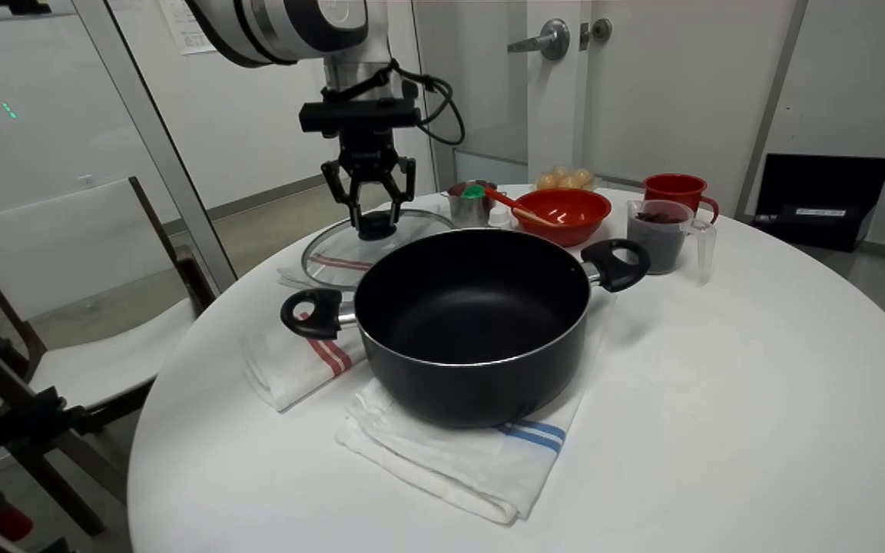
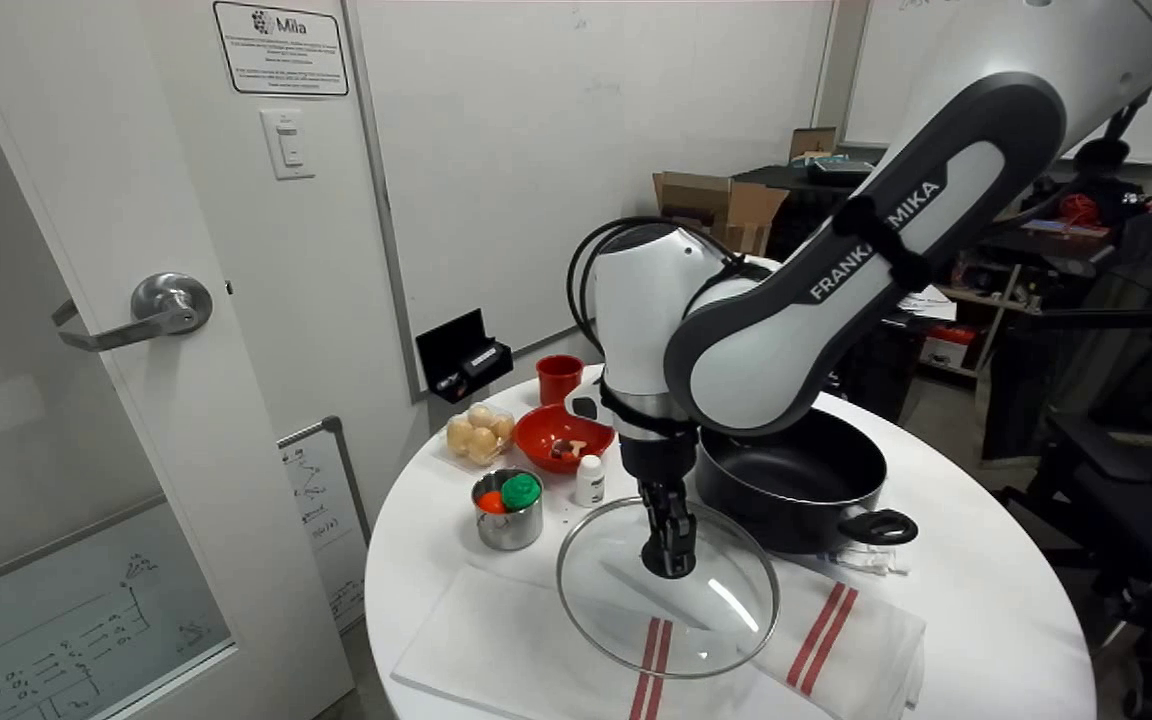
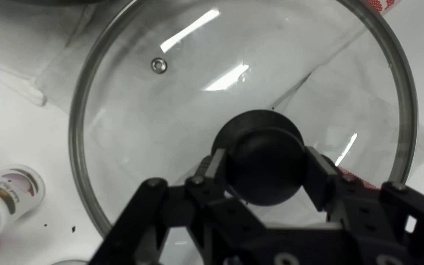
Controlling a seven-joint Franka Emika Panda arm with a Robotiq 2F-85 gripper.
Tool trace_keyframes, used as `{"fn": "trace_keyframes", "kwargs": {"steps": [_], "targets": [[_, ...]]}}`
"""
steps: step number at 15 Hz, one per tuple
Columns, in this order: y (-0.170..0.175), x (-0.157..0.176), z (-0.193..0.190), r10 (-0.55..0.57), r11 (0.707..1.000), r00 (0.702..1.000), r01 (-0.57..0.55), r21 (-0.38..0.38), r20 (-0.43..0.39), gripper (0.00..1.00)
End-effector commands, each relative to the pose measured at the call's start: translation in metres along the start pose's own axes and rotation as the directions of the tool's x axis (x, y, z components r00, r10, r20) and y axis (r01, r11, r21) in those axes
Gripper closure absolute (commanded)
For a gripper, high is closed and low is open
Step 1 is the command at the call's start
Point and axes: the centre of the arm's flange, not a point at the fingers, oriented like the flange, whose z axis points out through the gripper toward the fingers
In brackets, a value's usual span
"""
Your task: Put the lid on the pot
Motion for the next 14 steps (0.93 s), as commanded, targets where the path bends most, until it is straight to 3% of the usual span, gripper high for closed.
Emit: {"fn": "trace_keyframes", "kwargs": {"steps": [1, 8, 14], "targets": [[-0.02, -0.01, -0.037, -0.021, 0.998, 1.0, 0.021, -0.056, -0.003, 0.74], [-0.034, -0.012, -0.076, -0.031, 0.992, 0.999, 0.03, -0.119, -0.008, 0.74], [-0.008, -0.04, -0.102, 0.063, 0.99, 0.998, -0.066, -0.123, -0.029, 0.74]]}}
